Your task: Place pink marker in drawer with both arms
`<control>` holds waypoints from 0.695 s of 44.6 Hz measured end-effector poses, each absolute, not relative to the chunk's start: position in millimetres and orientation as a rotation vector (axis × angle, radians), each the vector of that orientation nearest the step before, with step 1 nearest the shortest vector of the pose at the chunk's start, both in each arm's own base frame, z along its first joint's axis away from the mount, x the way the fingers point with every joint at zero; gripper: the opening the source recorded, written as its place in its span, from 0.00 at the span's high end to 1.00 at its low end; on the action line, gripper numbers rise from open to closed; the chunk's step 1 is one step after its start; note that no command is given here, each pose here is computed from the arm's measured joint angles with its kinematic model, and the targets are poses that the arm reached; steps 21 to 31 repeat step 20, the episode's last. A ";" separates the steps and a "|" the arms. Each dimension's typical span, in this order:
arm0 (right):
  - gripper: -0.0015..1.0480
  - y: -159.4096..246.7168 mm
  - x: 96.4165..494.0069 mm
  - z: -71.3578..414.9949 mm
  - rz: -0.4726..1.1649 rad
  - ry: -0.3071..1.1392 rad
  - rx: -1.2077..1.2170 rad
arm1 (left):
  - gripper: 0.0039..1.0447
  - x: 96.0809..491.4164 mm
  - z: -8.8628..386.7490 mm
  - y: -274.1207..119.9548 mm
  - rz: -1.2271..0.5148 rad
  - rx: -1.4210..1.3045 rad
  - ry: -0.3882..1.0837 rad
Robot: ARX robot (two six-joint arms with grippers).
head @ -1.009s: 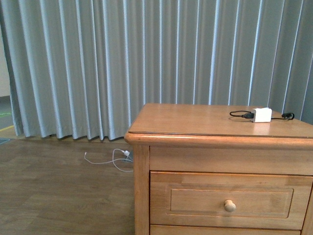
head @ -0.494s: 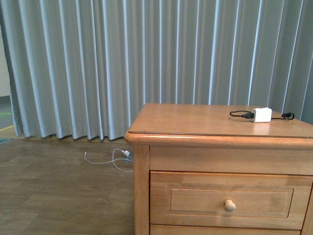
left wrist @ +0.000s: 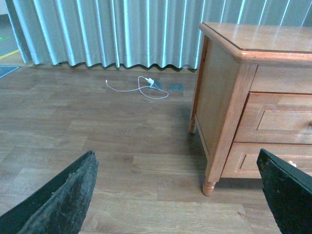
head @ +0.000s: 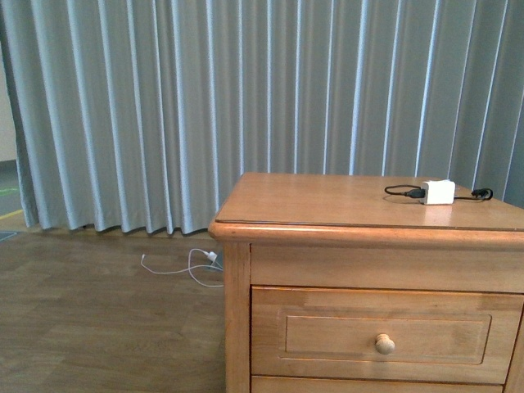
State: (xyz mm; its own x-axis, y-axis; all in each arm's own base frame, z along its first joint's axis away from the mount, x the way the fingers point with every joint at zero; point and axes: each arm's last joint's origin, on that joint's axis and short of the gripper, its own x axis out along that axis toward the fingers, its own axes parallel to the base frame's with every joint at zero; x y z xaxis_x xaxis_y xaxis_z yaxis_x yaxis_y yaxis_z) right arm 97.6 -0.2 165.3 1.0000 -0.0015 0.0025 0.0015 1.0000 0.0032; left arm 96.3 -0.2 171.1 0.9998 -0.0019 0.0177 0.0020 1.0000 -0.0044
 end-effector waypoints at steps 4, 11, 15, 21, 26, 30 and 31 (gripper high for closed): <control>0.88 -0.2 97.6 165.3 -0.002 -0.002 0.002 | 0.06 96.3 171.1 -0.2 -0.002 -0.004 -0.018; 0.56 -0.2 97.6 165.3 -0.002 -0.002 0.002 | 0.06 96.3 170.9 -0.2 -0.002 -0.004 -0.017; 0.41 -0.2 97.6 165.3 -0.002 -0.002 0.002 | 0.06 96.3 170.9 -0.2 -0.002 -0.004 -0.017; 0.19 -0.2 97.6 165.3 -0.002 -0.002 0.002 | 0.06 96.3 170.9 -0.2 -0.002 -0.004 -0.017; 0.19 -0.2 97.6 165.3 -0.002 -0.002 0.002 | 0.06 96.3 170.9 -0.2 -0.002 -0.004 -0.017; 0.19 -0.2 97.6 165.3 -0.002 -0.002 0.002 | 0.06 96.3 170.9 -0.2 -0.002 -0.004 -0.017; 0.19 -0.2 97.6 165.3 -0.002 -0.002 0.002 | 0.06 96.3 170.9 -0.2 -0.002 -0.004 -0.017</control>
